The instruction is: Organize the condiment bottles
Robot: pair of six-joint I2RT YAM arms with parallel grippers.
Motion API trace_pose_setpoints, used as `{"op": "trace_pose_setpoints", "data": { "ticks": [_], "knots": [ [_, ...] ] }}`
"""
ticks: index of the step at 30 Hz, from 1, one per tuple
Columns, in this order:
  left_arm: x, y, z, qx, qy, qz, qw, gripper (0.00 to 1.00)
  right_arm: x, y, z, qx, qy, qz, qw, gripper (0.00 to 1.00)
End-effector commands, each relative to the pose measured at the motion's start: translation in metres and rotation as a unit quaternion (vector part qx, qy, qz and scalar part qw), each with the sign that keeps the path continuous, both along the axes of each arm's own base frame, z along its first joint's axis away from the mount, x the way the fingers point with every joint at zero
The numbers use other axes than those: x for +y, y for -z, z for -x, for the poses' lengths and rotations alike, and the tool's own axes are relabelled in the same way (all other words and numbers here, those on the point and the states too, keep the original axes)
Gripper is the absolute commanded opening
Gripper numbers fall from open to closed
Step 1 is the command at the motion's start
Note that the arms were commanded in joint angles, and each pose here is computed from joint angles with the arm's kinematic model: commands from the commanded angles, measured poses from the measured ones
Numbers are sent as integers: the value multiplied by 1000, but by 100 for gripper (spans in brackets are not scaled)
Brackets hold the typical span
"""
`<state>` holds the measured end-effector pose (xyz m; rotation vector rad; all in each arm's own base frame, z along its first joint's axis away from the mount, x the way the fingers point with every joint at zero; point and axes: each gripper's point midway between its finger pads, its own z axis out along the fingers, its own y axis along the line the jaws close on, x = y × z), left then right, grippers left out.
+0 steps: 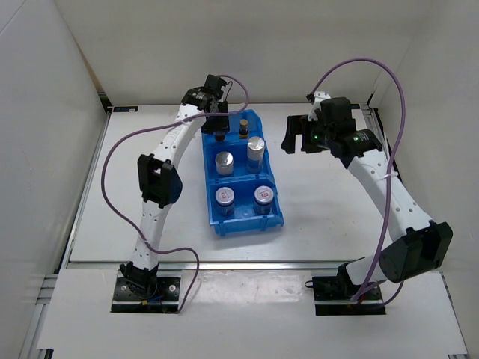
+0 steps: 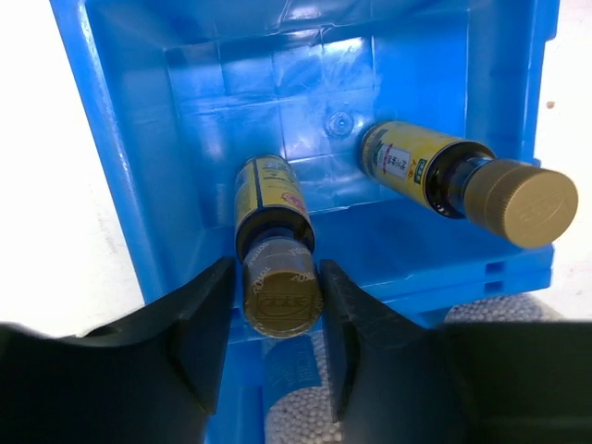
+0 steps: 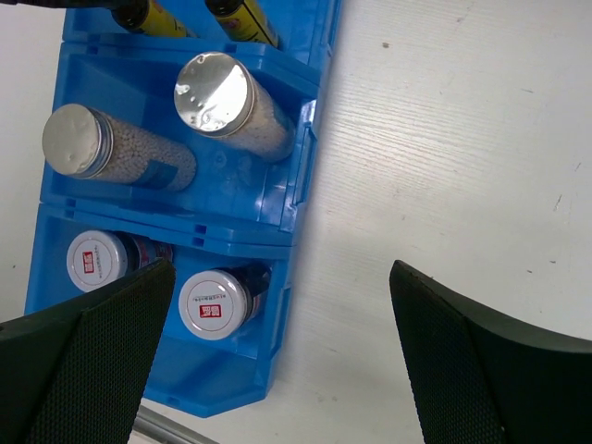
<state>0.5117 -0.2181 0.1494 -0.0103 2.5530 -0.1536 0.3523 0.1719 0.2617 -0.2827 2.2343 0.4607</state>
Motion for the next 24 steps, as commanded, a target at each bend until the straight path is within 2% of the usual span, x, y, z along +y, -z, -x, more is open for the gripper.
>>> {"op": "trace_pose_setpoints", "data": {
  "ticks": [1,2,5,9,15,16,24],
  "knots": [
    [-4,-27,-5,-33,-2,19,999,61,-7,-13,-4,-24,23,-9,999,100],
    [-4,-23,-4,-28,-5,20,999,70,-8,-13,-5,-25,27,-6,999,100],
    [-4,-23,-4,-28,-5,20,999,80,-8,-13,-5,-25,27,-6,999,100],
    [-2,-36,-3,-40,-8,21,999,88,-11,-13,-7,-27,35,-1,999,100],
    [10,-93,0,-93,-3,39,995,93,-13,-9,-7,-22,42,0,999,100],
    [12,-109,4,-106,-3,44,993,99,-13,-9,-7,-22,42,0,999,100],
    [29,-185,27,-183,0,48,982,99,-26,-6,-2,-25,71,16,997,100]
  ]
}}
